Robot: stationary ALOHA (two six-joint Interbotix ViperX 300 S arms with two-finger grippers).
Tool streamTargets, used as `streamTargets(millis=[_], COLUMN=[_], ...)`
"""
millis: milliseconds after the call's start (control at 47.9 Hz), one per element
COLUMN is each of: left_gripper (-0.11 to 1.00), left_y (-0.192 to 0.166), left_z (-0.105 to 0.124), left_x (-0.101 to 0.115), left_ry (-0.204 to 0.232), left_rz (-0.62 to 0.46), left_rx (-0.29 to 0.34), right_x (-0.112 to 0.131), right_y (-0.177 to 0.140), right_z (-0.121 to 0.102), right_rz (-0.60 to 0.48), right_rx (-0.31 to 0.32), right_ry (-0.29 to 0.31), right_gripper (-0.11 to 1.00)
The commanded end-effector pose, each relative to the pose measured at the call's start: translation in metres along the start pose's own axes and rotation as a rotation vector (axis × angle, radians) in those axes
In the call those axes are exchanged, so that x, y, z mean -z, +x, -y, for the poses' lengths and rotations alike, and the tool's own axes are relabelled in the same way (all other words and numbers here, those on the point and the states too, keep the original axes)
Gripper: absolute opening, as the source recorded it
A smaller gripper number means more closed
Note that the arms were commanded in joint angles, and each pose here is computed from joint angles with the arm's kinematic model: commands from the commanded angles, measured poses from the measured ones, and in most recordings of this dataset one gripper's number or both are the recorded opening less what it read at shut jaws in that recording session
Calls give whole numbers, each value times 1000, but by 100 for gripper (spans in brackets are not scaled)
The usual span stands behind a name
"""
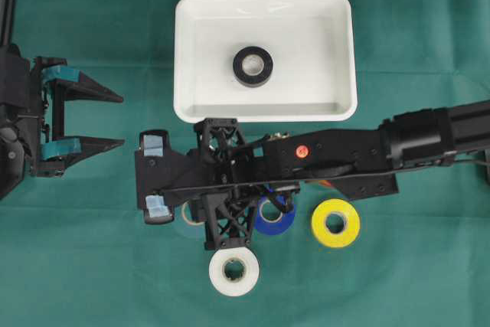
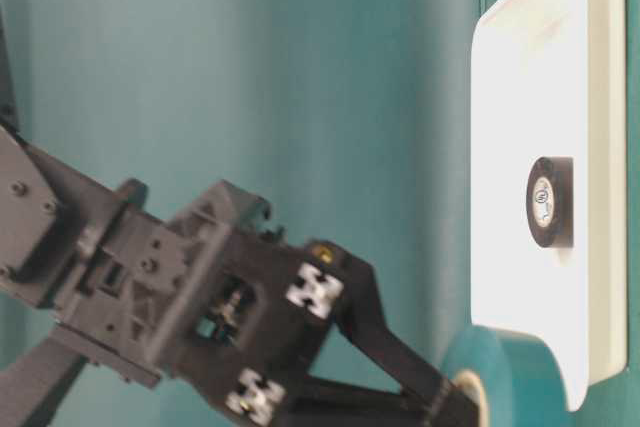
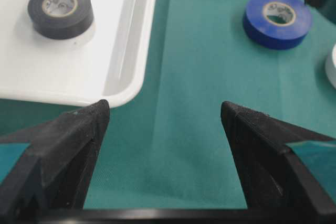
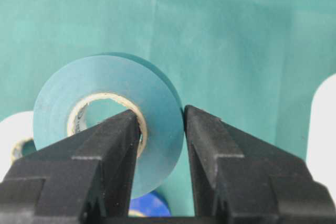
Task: Pick up the tape from a random location and place it into the white case.
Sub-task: 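Lower the right gripper fingers into the teal roll's core and close, then lift the teal roll with the right gripper and carry it over the tray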
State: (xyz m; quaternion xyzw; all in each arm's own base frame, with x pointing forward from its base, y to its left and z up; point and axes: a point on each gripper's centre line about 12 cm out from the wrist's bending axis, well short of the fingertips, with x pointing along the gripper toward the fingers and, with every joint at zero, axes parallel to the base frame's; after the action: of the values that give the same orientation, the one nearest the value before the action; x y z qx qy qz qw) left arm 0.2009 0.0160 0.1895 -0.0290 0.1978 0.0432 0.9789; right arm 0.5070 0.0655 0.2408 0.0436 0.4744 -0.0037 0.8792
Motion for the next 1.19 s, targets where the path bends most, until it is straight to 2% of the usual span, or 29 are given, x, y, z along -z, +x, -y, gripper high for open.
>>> streamTargets(millis=[0,481,1066,1170], left_gripper=[84,84,84,84], left_y=[1,1,1,1], left_z=[0,0,0,0], left_x=[-6,-6,-6,-6], left_ry=[-1,-1,-1,0], left_rz=[17,15,15,15], left_rx=[-2,-2,-2,-2], right_x=[-17,-23,-22,-21], right_y=[-36,-82,-83,-81], right_z=[1,-2,-3,1], right_rz=[71,121,118,114], right_rx=[-10,-23,-23,-8], right_ry=[8,7,1,-4], right_gripper=[30,30,30,30])
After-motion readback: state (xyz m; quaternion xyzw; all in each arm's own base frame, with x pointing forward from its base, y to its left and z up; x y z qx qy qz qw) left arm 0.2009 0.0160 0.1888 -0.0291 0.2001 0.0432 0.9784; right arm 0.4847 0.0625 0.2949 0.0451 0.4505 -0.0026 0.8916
